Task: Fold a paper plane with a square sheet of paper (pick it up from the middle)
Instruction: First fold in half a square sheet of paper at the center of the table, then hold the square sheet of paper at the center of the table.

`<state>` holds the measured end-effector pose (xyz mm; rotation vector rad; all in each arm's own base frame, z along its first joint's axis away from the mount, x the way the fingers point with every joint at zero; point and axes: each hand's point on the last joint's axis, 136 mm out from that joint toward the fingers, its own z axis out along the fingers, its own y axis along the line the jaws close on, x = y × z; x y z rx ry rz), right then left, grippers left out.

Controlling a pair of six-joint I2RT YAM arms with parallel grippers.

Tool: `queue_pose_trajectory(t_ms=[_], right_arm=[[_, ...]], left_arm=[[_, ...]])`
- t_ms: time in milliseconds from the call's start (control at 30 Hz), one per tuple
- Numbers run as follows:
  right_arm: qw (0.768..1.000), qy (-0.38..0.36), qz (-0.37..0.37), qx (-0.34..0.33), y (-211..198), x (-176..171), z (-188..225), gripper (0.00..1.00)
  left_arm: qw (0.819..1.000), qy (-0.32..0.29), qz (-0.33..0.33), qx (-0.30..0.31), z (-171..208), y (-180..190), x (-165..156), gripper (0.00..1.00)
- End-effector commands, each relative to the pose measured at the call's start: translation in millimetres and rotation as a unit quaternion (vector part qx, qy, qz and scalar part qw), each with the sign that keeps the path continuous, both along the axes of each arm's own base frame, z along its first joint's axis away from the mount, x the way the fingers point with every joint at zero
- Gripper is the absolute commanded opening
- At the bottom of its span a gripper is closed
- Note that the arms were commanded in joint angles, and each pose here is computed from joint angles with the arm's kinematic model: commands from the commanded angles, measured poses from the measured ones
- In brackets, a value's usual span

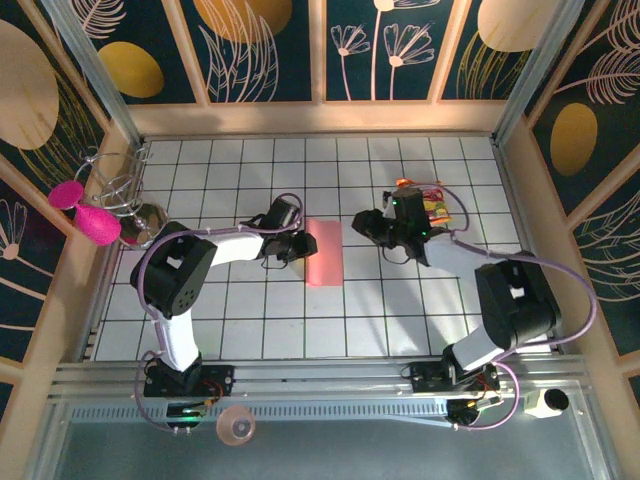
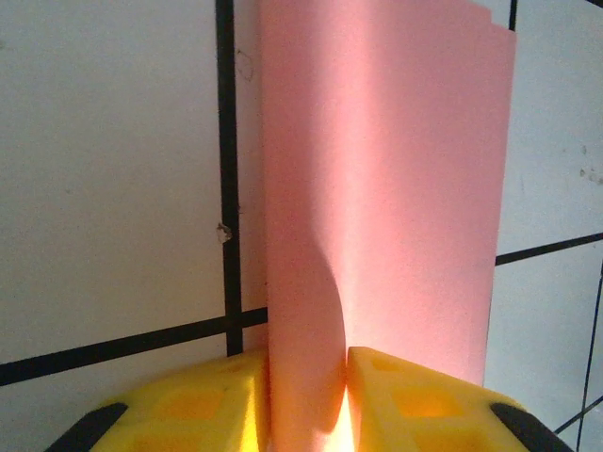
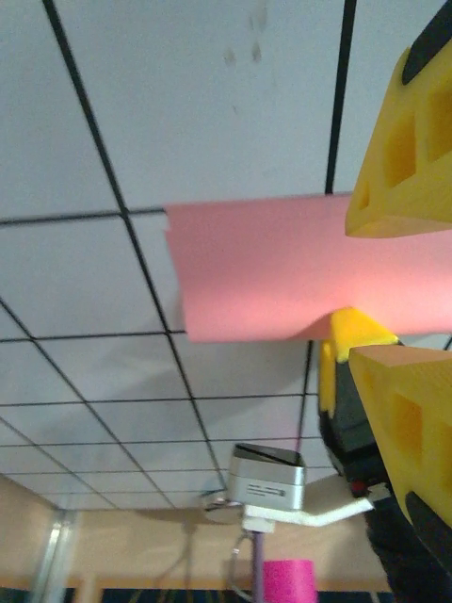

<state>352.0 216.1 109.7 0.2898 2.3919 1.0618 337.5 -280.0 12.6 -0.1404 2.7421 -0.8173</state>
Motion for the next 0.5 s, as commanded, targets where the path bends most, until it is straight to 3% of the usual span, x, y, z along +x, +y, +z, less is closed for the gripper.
queue_pose_trajectory(t_ms=[0,467], right_arm=[[0.998,-0.001,-0.041,-0.047,-29.0,2.6,-15.0,0.35],[0.999,0.018,-0.030,-0.037,-33.3,14.7,-31.1,0.35]], left_arm=[[0.992,0.077,-0.005,0.100,-75.2,37.1,-40.1,0.31],[0.977,0.102,-0.022,0.188,-110.8,50.7,-50.1,0.34]])
